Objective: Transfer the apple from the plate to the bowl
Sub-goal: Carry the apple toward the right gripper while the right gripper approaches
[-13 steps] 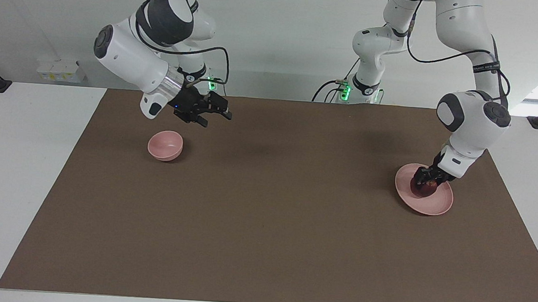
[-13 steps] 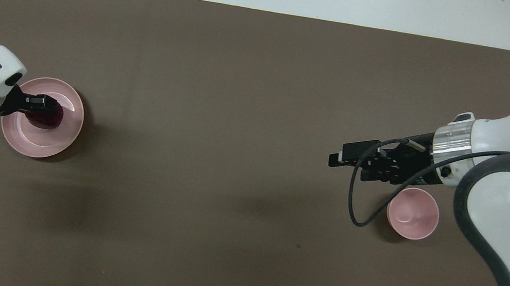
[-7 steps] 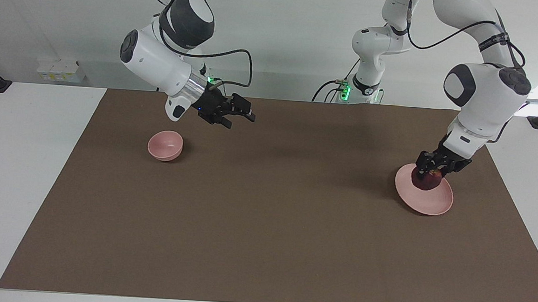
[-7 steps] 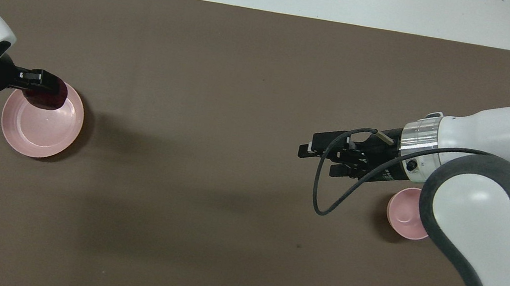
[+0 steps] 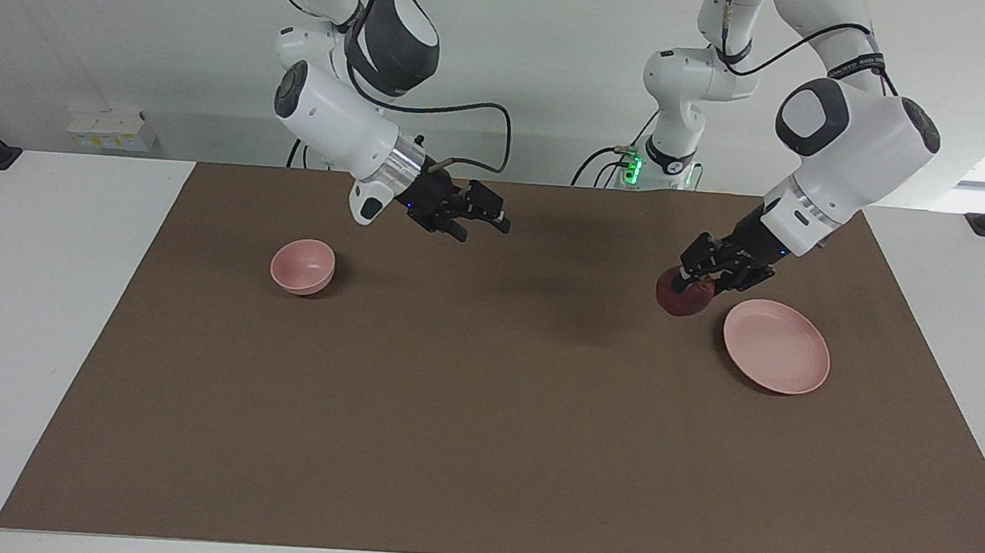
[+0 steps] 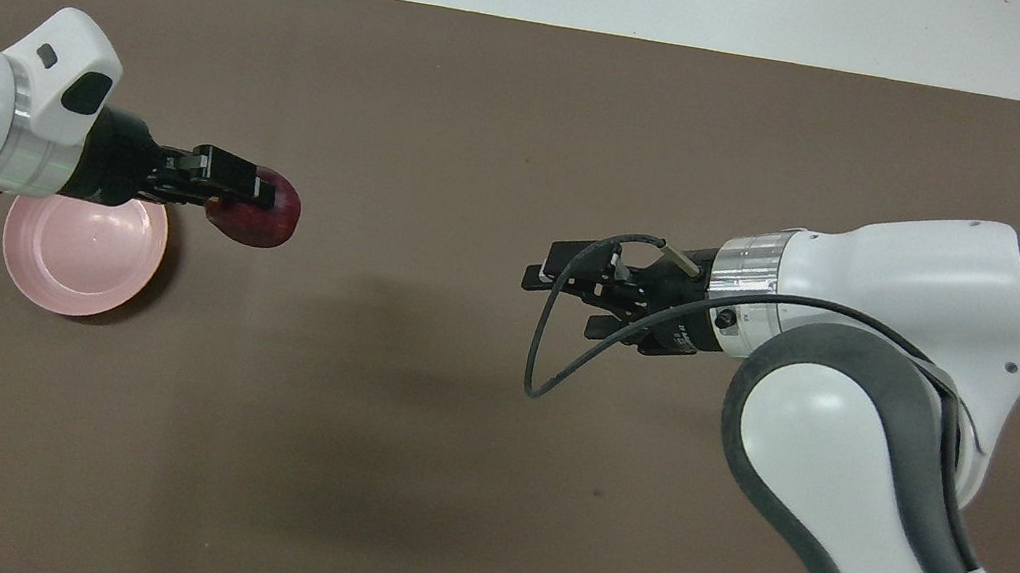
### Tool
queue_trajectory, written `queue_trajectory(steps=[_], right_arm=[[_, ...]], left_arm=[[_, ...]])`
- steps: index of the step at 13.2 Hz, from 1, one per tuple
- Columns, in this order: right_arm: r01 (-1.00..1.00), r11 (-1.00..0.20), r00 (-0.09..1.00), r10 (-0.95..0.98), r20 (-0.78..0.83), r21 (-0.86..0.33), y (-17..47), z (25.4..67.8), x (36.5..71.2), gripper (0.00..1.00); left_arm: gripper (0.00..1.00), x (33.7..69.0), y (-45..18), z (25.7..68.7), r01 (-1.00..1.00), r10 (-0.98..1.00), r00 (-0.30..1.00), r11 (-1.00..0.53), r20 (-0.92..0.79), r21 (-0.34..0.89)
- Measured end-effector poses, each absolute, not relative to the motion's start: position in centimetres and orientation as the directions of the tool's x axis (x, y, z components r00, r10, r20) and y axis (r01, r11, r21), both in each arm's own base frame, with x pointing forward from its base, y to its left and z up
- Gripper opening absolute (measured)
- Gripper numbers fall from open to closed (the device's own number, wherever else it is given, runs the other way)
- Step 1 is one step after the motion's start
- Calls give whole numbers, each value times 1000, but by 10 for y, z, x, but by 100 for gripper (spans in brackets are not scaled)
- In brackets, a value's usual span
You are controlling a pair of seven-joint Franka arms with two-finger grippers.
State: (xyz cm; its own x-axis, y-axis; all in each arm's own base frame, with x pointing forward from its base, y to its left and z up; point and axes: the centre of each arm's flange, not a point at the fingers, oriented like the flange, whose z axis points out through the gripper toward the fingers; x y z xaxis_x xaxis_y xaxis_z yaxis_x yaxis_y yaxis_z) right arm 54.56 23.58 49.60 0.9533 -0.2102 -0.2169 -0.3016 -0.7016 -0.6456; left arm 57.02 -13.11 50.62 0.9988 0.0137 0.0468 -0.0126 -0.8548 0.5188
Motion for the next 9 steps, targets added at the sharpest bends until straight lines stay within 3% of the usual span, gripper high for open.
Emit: queue_trajectory(steps=[5,9], right_arm=[[-409,-671,912,-291,-288,-619,248,497,542,100],[-624,-584,780,-439,-445,-519,283,501,527,100]], left_arm=[[63,547,-213,515,11,-2,1000,-779,-20,627],[63,533,-244,522,31,-9,998,-737,-55,675]])
